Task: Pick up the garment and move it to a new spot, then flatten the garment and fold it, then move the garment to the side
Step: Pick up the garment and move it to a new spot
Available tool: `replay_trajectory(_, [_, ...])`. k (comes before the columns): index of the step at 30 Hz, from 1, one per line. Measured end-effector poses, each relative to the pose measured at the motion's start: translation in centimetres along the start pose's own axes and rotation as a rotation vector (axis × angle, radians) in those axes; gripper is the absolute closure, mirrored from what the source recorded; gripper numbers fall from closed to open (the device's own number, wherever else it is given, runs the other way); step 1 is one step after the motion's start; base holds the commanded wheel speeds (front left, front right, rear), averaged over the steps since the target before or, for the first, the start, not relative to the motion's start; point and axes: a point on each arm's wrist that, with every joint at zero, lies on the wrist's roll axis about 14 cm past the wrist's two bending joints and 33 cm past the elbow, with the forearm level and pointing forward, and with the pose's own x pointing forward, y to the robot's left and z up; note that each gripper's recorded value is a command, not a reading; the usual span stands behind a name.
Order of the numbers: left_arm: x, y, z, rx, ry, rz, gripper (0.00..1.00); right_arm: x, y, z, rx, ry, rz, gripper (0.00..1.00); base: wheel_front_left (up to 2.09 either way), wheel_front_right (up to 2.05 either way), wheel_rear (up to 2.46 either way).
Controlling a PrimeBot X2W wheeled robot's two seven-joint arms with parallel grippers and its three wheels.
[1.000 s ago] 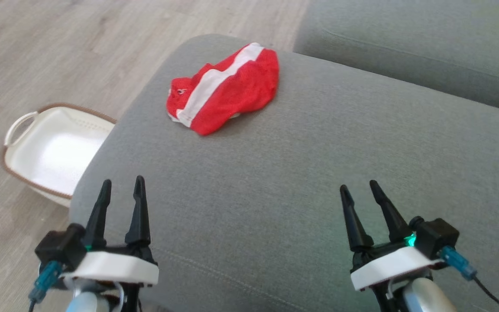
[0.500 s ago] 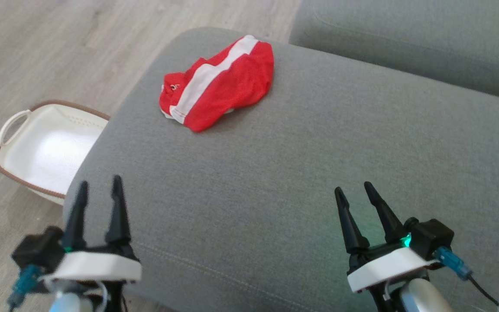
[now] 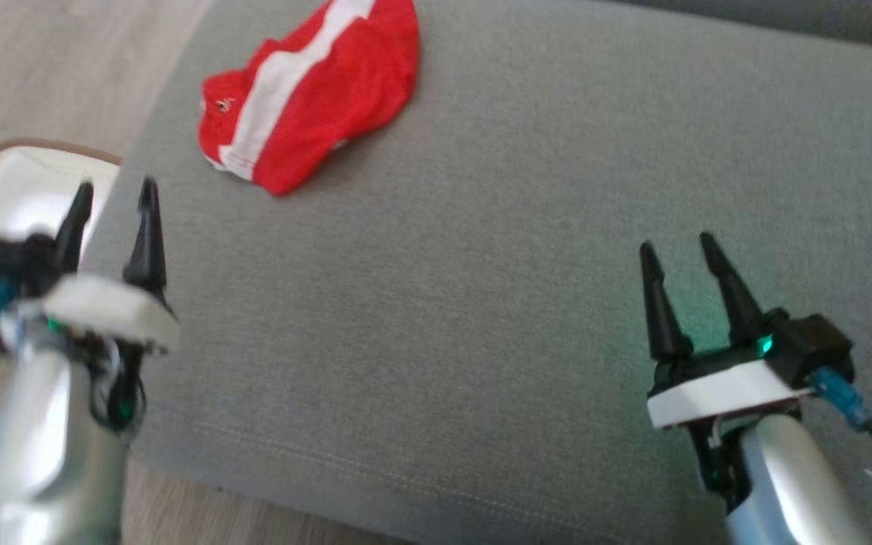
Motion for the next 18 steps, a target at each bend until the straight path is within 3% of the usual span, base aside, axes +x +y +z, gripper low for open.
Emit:
replay_trajectory(6, [6.4,-2.2,-2.8,0.13,0.223,-0.131,0.0,1.0,-4.2,0.4,-0.028,-0.03,-0.093,0.0,0.0,0.0,0.0])
replay_trajectory(11, [9.1,-4.7,-6.5,0.171,0.421,-0.237,0.0,1.4,-6.9,0.5,-0.042,-0.041,-0.152,0.0,0.0,0.0,0.0])
replay_trajectory(18, [11.2,-4.2,-10.9,0.274,0.644,-0.265,0.0,0.4,-9.9,-0.3,-0.045,-0.03,-0.225,0.0,0.0,0.0,0.0])
